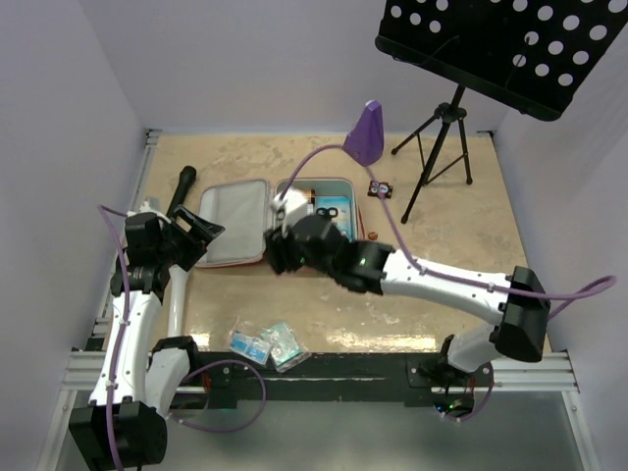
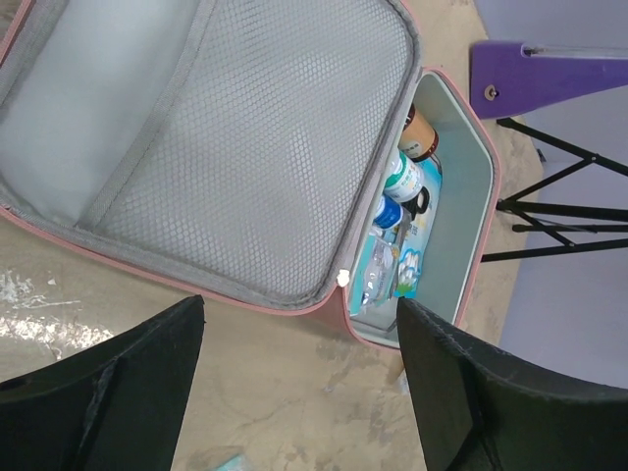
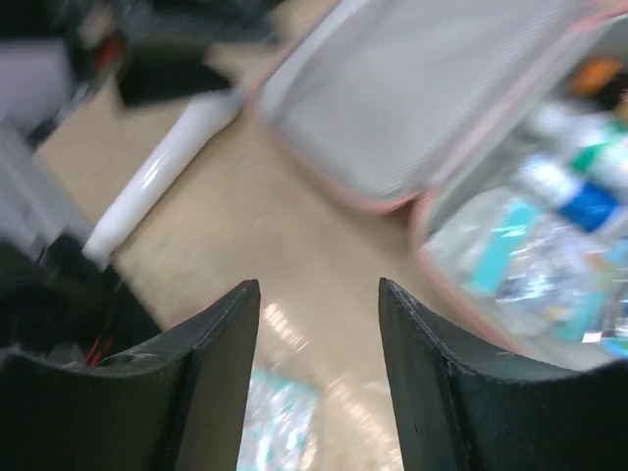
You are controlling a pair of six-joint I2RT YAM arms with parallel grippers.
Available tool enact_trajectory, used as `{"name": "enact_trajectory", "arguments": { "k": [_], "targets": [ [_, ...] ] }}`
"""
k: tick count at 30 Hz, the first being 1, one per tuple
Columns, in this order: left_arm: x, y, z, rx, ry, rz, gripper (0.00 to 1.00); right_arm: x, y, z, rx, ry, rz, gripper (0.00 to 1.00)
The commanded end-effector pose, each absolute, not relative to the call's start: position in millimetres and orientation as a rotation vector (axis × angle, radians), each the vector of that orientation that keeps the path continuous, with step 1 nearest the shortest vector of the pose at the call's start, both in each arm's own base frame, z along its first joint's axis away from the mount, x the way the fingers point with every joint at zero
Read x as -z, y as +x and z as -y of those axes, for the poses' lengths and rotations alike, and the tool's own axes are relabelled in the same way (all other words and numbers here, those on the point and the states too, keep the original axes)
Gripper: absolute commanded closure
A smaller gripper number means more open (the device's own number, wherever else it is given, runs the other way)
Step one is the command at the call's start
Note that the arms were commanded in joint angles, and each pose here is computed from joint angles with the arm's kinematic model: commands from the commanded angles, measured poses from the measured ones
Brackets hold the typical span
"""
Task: Organize the medicine kit
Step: Adjust the medicine box at the center of the board.
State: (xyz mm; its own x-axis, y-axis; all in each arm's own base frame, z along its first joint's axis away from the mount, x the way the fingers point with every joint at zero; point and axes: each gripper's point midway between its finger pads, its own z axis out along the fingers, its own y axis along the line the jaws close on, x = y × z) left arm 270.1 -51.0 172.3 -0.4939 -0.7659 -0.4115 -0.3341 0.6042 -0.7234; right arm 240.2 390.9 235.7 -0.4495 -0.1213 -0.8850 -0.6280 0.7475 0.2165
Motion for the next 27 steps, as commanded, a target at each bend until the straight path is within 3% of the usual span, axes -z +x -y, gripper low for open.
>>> {"name": "enact_trajectory", "arguments": {
  "k": [1, 8, 17, 22, 27],
  "targets": [
    [-178.5, 271.8, 50.0, 0.734, -0.821, -2.049, 0.16, -148.3, 164.2, -399.1, -0.636, -0.823, -2.102, 0.43],
    [-174.3, 264.9, 51.3, 0.745, -0.824, -2.031, 0.15, -106.1, 105.0, -412.5, -0.726, -0.948, -2.160, 0.34],
    [-166.4, 262.4, 50.3, 0.729, -0.830, -2.055, 0.11, -66.4, 105.1, -407.4, -0.608, -0.924, -2.245, 0.35],
    [-167.5, 264.3, 50.6, 0.730, -0.820, -2.051, 0.11, -102.4, 124.3, -399.6, -0.598, -0.741, -2.200, 0.36],
    [-175.1, 270.7, 54.7, 0.776, -0.805, -2.026, 0.12, -157.2, 177.0, -374.5, -0.600, -0.477, -2.137, 0.36]
  ]
}}
